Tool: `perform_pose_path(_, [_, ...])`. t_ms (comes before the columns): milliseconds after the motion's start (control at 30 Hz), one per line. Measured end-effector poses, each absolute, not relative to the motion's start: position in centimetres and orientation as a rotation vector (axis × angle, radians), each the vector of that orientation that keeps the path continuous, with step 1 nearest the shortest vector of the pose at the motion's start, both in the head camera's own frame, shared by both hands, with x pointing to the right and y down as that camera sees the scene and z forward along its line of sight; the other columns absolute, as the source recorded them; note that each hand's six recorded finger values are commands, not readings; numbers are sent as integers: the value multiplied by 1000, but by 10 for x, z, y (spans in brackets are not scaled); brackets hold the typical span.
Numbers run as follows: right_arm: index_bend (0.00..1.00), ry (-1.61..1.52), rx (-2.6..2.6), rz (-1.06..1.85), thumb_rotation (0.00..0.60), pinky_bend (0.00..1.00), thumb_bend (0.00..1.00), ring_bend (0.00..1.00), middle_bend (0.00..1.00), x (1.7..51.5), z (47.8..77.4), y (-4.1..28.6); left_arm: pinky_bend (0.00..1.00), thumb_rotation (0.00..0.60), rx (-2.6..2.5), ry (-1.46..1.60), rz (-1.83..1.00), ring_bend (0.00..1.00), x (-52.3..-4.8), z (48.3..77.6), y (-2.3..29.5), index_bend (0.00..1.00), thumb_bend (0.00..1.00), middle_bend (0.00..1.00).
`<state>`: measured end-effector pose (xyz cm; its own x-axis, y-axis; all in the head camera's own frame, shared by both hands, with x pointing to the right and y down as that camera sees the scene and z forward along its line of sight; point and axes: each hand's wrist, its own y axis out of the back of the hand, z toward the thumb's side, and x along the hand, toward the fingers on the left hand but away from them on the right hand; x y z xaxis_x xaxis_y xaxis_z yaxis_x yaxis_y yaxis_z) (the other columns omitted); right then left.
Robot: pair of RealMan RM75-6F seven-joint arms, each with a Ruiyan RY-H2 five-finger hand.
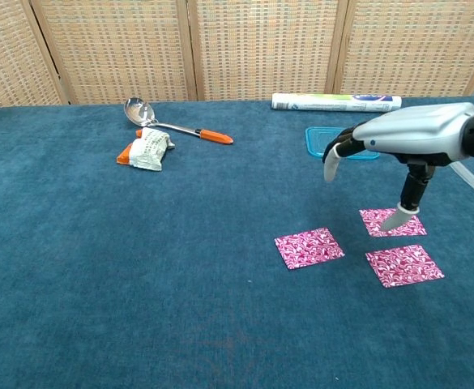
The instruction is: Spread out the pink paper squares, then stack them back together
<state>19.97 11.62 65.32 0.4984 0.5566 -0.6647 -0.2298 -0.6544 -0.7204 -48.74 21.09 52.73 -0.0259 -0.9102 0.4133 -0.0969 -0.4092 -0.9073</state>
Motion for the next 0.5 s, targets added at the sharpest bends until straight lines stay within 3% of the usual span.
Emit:
perform_pose_path(233, [351, -393, -1895, 1297, 600, 0, 145, 0, 148, 230, 653, 104, 0, 600, -1579, 1060, -1491, 0, -480, 529, 207, 201, 133, 0])
perform_pose_path(500, [373, -440, -1850, 1368, 600, 0, 206, 0, 134, 256, 669, 99, 0, 600, -1586, 1035, -1481, 0, -473, 529, 204, 211, 133, 0])
